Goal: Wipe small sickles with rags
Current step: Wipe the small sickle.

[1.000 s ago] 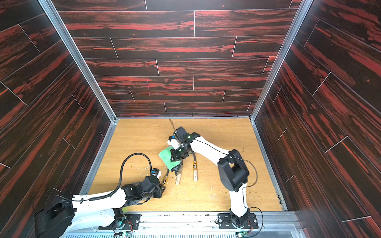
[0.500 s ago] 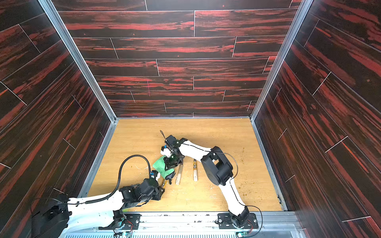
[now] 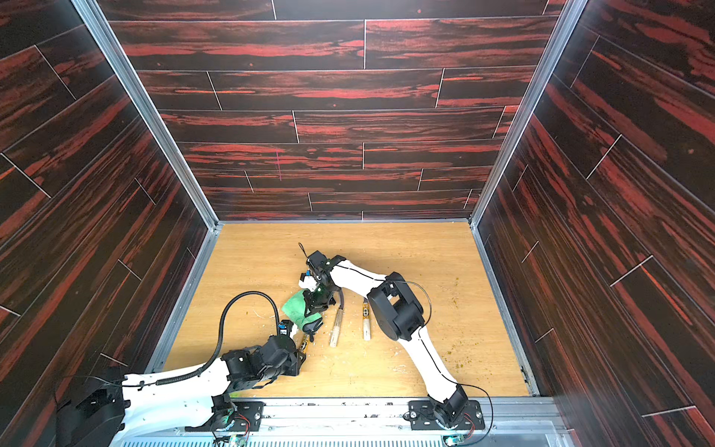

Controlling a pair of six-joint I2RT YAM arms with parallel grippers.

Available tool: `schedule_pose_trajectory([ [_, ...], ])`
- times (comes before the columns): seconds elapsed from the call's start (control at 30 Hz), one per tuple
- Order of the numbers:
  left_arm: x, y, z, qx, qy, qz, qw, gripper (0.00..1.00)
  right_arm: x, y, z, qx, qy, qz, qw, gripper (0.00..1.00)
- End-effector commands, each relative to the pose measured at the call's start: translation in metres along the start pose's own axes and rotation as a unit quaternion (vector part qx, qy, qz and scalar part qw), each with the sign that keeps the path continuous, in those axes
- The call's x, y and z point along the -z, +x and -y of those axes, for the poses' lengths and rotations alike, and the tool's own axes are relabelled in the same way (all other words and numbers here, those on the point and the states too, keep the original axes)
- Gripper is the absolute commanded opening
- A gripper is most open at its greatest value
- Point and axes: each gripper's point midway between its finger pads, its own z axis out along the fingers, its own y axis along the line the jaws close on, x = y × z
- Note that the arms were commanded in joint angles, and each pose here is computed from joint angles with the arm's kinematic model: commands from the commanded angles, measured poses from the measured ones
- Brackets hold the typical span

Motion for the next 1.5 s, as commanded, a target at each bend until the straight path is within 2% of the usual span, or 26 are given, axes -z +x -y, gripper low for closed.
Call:
schedule_pose_trajectory([
  [0.0, -0.001, 0.028, -0.006, -0.007, 0.003, -0.053, 0.999, 0.08, -0.007, -0.035, 0.052, -0.021, 0.049, 0.037, 0.998, 0.00],
  [0.33, -0.002, 0.030, 0.002, -0.028, 0.002, -0.072, 0.997, 0.08, 0.022, -0.099, 0.019, -0.008, -0.038, 0.091, 0.995, 0.00],
  [0.5, -0.002, 0.029, 0.005, -0.041, -0.006, -0.081, 0.996, 0.08, 0.051, -0.108, 0.000, 0.013, -0.054, 0.115, 0.992, 0.00],
  [0.7, -0.005, 0.030, 0.009, -0.062, -0.017, -0.103, 0.993, 0.07, 0.087, -0.087, -0.018, 0.037, -0.041, 0.143, 0.988, 0.00],
  [0.9, 0.000, 0.018, 0.015, -0.076, -0.024, -0.091, 0.993, 0.06, 0.096, -0.043, 0.008, 0.011, 0.034, 0.139, 0.990, 0.00],
  [1.07, -0.001, 0.016, 0.009, -0.070, -0.042, -0.087, 0.993, 0.06, 0.098, -0.003, 0.017, -0.006, 0.047, 0.131, 0.990, 0.00],
  [1.13, -0.002, 0.017, 0.009, -0.069, -0.044, -0.088, 0.993, 0.06, 0.103, 0.005, 0.030, -0.017, 0.083, 0.138, 0.987, 0.00],
  [1.33, -0.001, 0.012, 0.008, -0.068, -0.049, -0.078, 0.993, 0.05, 0.112, 0.024, 0.045, -0.035, 0.134, 0.148, 0.979, 0.00],
  [1.47, 0.002, 0.009, 0.007, -0.063, -0.045, -0.064, 0.995, 0.05, 0.117, 0.018, 0.051, -0.042, 0.146, 0.169, 0.974, 0.00],
])
